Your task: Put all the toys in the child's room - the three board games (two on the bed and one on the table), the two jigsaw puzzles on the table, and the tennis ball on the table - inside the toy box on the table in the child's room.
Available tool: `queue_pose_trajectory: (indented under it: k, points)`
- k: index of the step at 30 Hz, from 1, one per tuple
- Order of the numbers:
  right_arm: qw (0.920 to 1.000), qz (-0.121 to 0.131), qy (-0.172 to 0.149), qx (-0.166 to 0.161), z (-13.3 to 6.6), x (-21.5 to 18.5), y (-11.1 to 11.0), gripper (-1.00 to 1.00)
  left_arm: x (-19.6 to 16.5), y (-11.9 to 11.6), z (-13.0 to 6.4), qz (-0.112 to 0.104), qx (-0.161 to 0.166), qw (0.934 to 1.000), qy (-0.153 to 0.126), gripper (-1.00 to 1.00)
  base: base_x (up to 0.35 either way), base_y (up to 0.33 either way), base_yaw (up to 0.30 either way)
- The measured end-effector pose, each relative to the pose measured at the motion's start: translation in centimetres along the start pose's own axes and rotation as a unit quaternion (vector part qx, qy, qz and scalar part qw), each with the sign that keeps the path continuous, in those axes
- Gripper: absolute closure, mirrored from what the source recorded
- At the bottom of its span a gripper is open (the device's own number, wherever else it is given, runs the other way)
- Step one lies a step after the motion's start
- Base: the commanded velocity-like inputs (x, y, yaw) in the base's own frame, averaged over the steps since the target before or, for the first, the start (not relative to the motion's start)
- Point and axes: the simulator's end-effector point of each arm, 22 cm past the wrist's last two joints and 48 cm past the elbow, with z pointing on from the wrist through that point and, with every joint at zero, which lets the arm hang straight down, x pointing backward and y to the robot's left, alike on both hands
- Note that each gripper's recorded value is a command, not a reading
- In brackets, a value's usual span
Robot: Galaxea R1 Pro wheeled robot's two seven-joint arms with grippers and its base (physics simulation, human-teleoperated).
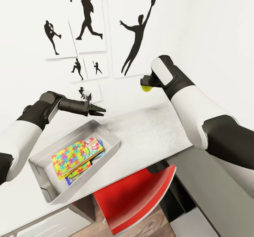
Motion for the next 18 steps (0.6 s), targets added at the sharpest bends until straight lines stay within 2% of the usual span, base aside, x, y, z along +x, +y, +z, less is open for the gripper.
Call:
queue_pose_trajectory:
  k: [14,18]
  points:
    - [1.0,0.004,0.004,-0.006,-0.7,0.4,0.2,1.0,1.1,0.3,-0.7,-0.009,-0.007,0.9999,-0.002,-1.0,-0.022,0.0,0.206]
    - [1.0,0.006,0.003,-0.006,-0.8,0.3,0.0,1.0,1.4,0.4,-0.7,-0.009,-0.006,0.9999,-0.001,-1.0,-0.021,0.0,0.094]
